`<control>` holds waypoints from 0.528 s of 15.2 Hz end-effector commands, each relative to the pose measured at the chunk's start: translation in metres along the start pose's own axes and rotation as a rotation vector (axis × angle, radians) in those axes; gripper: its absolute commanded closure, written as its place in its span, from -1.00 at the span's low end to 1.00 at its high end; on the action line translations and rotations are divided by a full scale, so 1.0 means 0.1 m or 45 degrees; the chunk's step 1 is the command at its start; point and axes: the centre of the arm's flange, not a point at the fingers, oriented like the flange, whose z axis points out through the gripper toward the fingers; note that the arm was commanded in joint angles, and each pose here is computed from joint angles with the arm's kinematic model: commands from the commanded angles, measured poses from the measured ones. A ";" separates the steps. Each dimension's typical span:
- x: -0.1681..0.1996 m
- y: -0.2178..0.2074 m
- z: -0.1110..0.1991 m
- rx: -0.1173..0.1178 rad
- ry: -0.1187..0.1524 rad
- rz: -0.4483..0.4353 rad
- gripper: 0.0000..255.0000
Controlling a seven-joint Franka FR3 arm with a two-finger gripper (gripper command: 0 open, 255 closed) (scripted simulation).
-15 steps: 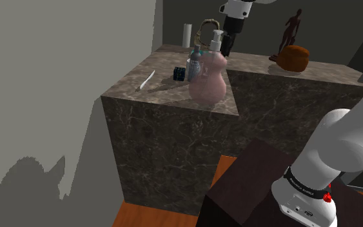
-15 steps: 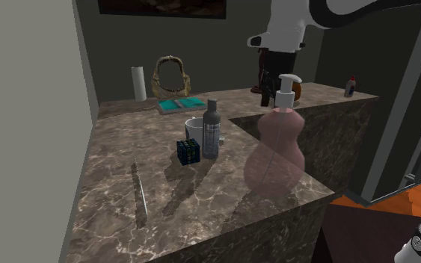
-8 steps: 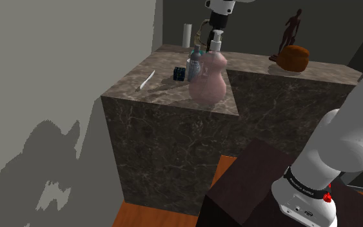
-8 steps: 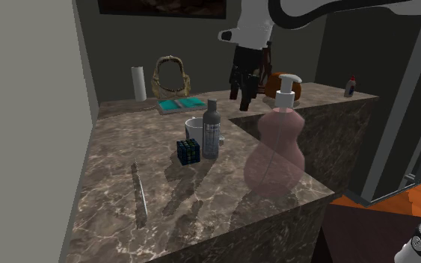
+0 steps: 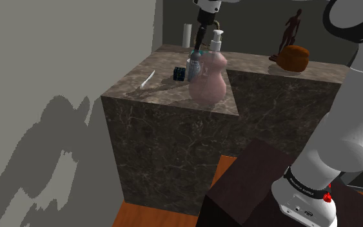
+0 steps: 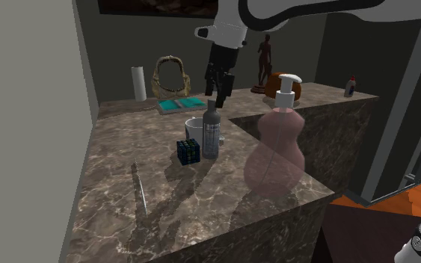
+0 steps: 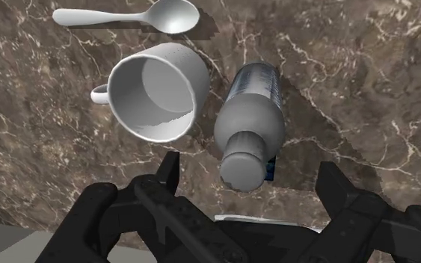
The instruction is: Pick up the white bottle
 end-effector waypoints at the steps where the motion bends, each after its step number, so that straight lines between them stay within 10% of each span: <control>1: -0.01 0.00 0.11 -0.002 0.002 -0.003 -1.00; 7: -0.05 -0.03 0.29 -0.002 0.002 -0.003 -1.00; 8: -0.04 -0.03 0.29 -0.002 0.002 -0.003 1.00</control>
